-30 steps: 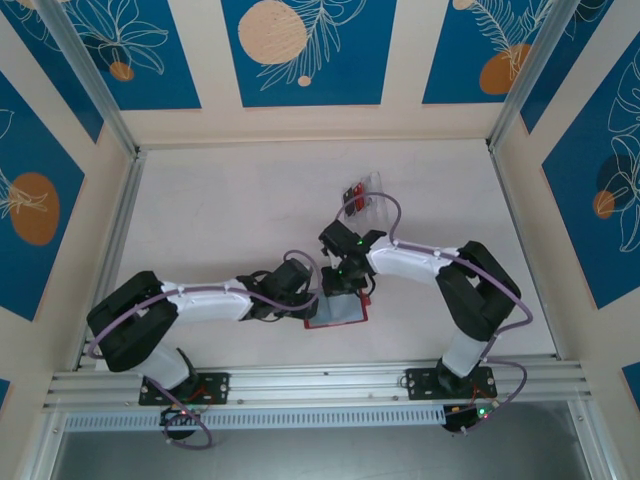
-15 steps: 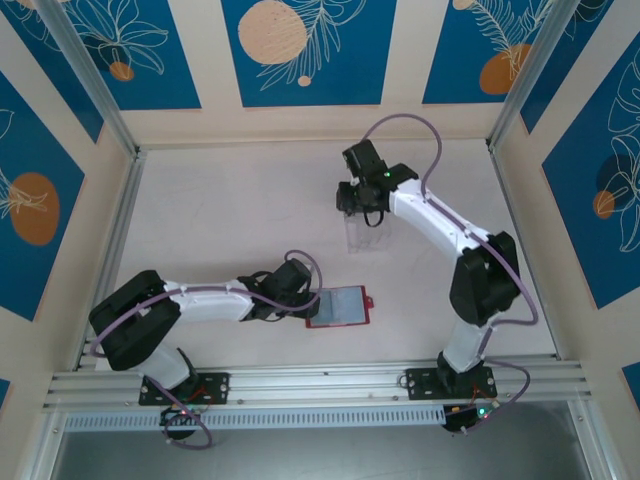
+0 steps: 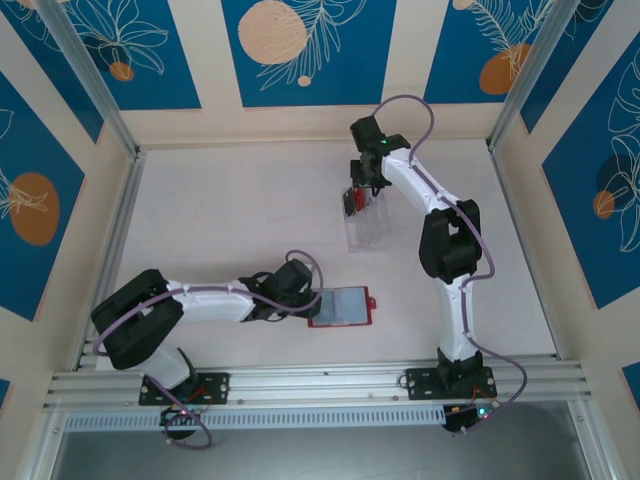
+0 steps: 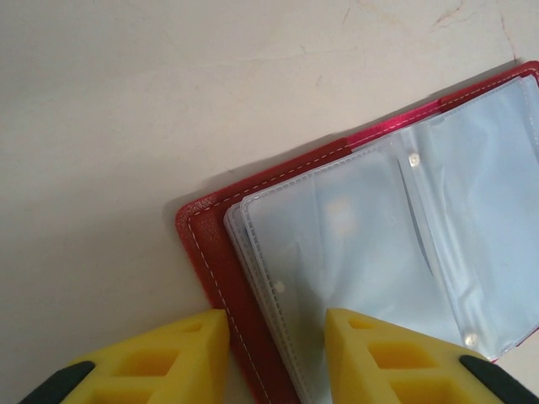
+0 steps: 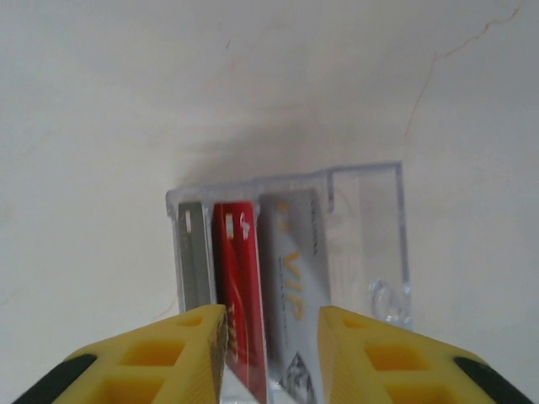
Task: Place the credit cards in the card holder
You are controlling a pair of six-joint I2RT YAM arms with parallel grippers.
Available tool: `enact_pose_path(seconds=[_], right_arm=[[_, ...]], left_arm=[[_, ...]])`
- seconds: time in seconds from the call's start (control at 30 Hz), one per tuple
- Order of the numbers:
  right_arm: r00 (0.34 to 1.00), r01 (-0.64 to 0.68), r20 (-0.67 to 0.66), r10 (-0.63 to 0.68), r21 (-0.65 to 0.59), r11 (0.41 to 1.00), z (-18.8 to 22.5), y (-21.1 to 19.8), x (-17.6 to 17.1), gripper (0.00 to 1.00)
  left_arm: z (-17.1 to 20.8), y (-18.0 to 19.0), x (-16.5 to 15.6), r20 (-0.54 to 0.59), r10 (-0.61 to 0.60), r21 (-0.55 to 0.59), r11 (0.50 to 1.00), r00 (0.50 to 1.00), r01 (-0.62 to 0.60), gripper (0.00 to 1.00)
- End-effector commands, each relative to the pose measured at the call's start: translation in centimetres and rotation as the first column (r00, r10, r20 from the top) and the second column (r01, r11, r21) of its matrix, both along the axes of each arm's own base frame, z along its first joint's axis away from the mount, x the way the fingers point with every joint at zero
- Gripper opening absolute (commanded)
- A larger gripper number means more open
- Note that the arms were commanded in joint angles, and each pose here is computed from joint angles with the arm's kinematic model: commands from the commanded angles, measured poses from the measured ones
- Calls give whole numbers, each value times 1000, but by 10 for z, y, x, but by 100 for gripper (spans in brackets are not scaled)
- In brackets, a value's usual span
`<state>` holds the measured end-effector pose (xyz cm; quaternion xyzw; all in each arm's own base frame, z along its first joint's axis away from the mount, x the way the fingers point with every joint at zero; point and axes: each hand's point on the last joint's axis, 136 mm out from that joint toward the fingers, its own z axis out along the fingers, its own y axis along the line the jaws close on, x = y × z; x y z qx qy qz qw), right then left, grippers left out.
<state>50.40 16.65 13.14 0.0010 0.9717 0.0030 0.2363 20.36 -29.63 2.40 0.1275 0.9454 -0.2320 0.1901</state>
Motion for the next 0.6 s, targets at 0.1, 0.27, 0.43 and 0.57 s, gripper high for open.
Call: enact_pose_path(seconds=[0.1, 0.27, 0.43, 0.57], right_arm=[[999, -22, 31, 23, -46, 999, 13, -3, 1, 35], [1000, -12, -6, 12, -56, 998, 4, -12, 2, 35], [999, -18, -39, 16, -52, 999, -8, -15, 1, 34], [998, -21, -54, 18, -56, 998, -15, -16, 2, 34]], left_arm=[[-20, 5, -16, -55, -13, 37, 999, 998, 15, 34], [-19, 5, -16, -55, -14, 35, 999, 998, 16, 34], [-18, 5, -16, -54, -14, 34, 999, 998, 16, 34], [-18, 4, -16, -55, -15, 36, 999, 998, 17, 34]])
